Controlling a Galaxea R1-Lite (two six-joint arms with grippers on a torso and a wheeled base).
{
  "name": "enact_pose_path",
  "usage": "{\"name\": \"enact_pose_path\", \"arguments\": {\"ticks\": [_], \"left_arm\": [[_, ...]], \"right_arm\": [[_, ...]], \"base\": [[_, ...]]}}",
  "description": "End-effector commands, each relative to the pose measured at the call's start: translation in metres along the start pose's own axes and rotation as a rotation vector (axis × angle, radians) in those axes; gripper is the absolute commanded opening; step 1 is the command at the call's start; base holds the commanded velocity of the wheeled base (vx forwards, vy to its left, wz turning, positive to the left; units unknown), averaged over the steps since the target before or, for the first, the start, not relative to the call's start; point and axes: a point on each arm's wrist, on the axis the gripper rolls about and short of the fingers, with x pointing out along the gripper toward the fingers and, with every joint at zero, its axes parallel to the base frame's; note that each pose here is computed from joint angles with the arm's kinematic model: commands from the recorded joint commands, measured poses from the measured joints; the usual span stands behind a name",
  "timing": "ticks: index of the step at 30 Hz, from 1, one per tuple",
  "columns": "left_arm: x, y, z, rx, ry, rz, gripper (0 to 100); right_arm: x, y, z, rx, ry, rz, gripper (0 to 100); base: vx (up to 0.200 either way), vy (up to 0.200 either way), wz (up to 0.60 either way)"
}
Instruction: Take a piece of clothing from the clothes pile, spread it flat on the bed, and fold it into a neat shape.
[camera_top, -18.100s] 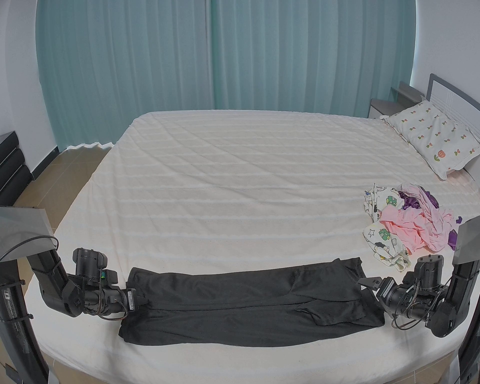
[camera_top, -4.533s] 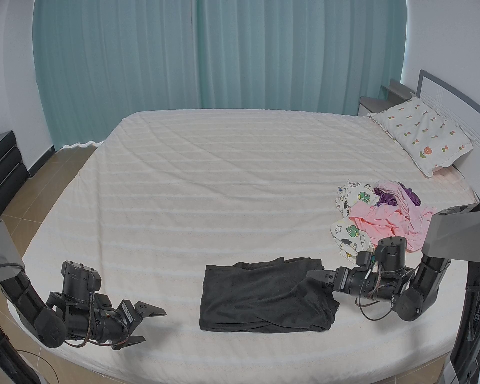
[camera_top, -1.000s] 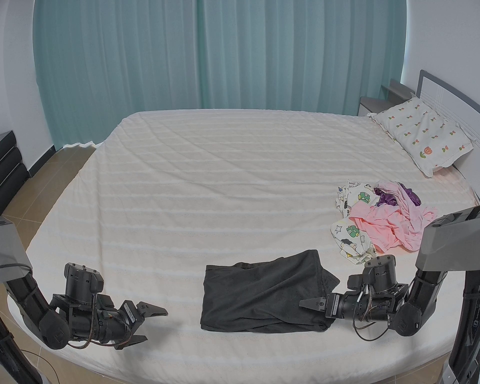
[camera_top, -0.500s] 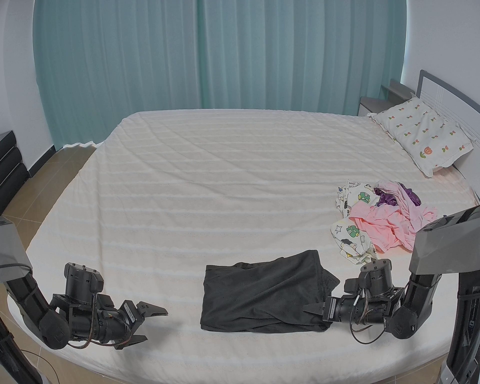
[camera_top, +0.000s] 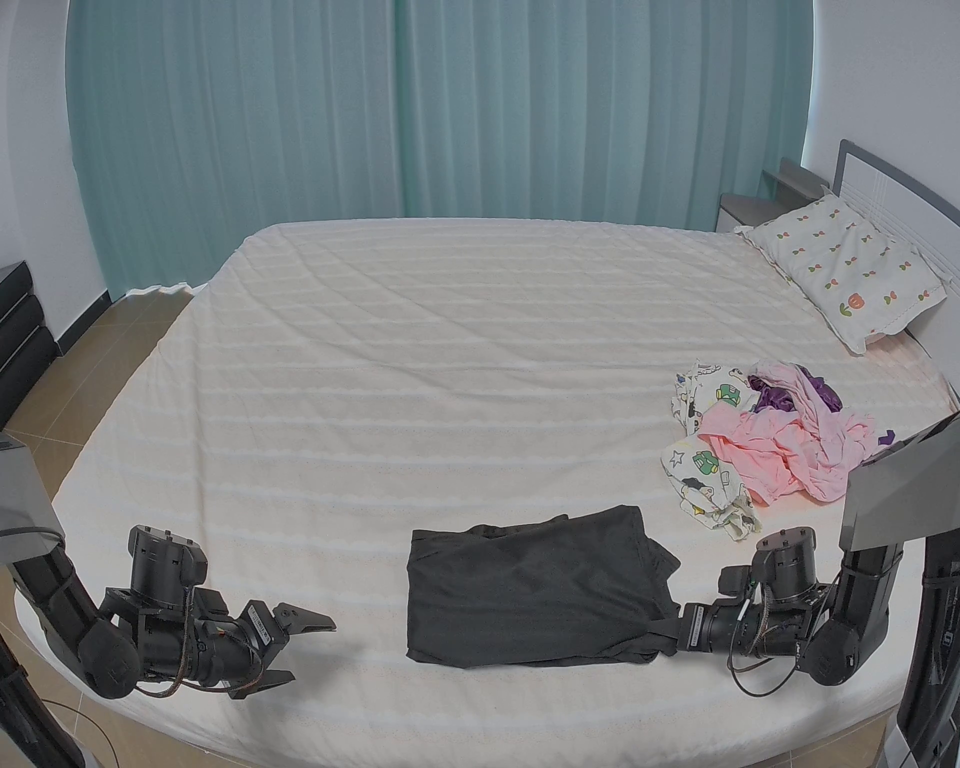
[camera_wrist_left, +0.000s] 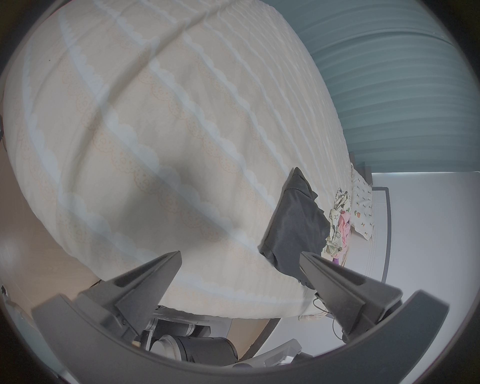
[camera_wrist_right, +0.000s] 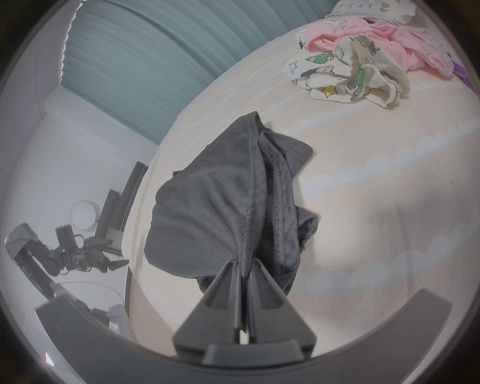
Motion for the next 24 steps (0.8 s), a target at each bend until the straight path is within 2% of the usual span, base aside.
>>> {"name": "enact_pose_path", "arguments": {"ticks": [1, 9, 10, 15, 20, 24], "left_arm": [[0.000, 0.000, 0.000, -0.001, 0.000, 0.001, 100], [0.000, 0.000, 0.000, -0.001, 0.000, 0.001, 100], [0.000, 0.000, 0.000, -0.001, 0.000, 0.001, 100], [0.000, 0.000, 0.000, -0.001, 0.000, 0.001, 100], [0.000, 0.000, 0.000, -0.001, 0.000, 0.001, 100], [0.000, 0.000, 0.000, -0.001, 0.000, 0.001, 100]], "right_arm": [[-0.008, -0.004, -0.006, -0.010, 0.025, 0.003, 0], [-0.011, -0.009, -0.010, -0.020, 0.034, -0.008, 0], [-0.012, -0.010, -0.011, -0.026, 0.038, -0.012, 100], [-0.015, -0.012, -0.005, -0.050, 0.014, -0.011, 100], [-0.013, -0.008, 0.020, -0.056, -0.092, 0.028, 100], [0.000, -0.005, 0.042, -0.009, -0.160, 0.062, 100]], "base": [[0.000, 0.000, 0.00], [0.000, 0.000, 0.00], [0.000, 0.000, 0.00], [0.000, 0.000, 0.00], [0.000, 0.000, 0.00], [0.000, 0.000, 0.00]]}}
